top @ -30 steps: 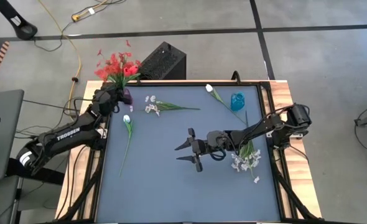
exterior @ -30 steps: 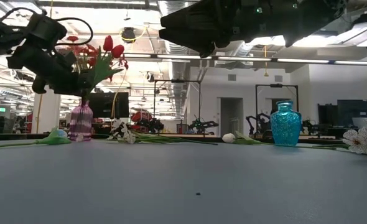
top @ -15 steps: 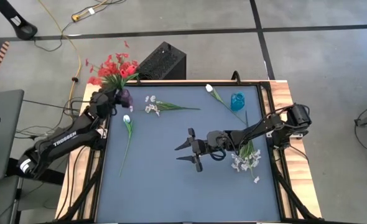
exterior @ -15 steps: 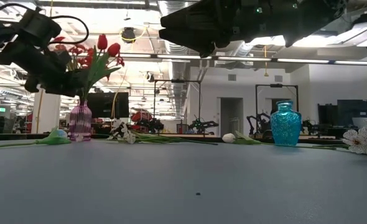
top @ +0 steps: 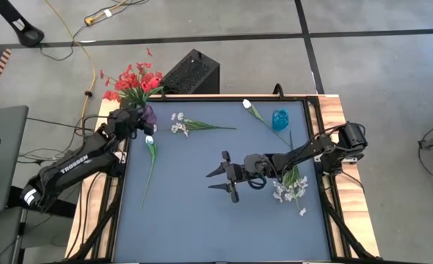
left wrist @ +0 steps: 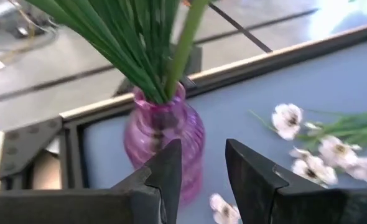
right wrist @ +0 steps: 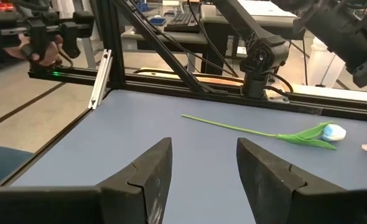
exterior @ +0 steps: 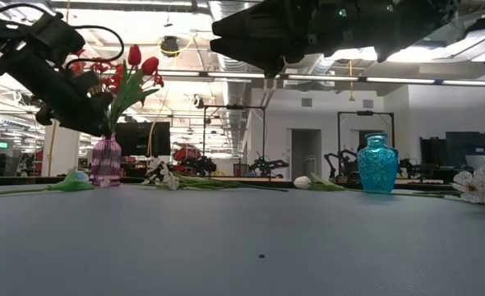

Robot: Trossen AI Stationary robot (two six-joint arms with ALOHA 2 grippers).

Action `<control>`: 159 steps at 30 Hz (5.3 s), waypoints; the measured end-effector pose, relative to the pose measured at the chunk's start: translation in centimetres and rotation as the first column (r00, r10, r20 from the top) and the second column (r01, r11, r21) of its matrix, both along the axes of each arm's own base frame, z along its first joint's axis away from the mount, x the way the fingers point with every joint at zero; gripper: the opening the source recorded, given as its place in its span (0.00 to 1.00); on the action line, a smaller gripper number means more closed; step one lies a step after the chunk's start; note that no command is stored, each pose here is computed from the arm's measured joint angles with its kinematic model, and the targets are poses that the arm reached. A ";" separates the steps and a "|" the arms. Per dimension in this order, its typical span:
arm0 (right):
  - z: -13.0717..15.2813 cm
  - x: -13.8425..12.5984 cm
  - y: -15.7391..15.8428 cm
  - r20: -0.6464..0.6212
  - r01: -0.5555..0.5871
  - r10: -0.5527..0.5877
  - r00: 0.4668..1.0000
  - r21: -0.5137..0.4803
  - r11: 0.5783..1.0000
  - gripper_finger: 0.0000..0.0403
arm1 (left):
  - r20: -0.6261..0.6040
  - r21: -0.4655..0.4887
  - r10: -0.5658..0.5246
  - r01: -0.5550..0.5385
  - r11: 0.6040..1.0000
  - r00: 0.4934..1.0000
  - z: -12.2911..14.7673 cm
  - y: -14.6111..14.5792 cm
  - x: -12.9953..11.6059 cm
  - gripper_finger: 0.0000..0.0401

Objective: Sort flowers into vase by color
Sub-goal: Put the bottom white flowers into the blue vase

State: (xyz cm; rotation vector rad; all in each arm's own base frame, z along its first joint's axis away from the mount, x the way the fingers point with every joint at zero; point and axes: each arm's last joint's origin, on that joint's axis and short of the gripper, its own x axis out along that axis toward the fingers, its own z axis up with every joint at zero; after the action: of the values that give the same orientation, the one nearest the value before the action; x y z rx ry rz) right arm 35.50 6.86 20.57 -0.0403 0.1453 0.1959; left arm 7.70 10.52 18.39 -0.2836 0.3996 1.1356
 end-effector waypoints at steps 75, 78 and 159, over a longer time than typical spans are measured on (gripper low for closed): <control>-5.4 -16.2 -5.6 -0.953 -0.952 -0.285 -0.106 0.015 0.305 0.51 | 0.145 0.288 -0.894 0.846 0.448 0.424 1.3 -14.5 11.5 0.28; -6.8 -16.8 -5.5 -0.938 -0.955 -0.305 -0.167 0.076 0.288 0.51 | 0.152 0.296 -0.893 0.843 0.450 0.423 1.4 -14.5 11.6 0.28; 9.8 -25.4 -14.4 -0.052 0.809 -0.836 0.547 -0.223 0.543 0.07 | 0.154 0.281 -0.910 0.866 0.414 0.385 1.2 -14.7 11.5 0.28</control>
State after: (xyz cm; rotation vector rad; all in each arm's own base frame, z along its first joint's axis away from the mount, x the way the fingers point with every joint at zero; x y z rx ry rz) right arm 10.12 -7.56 30.41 -0.1282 0.3240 -0.7961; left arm 19.22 -4.14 19.64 -0.0456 0.1380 -0.0002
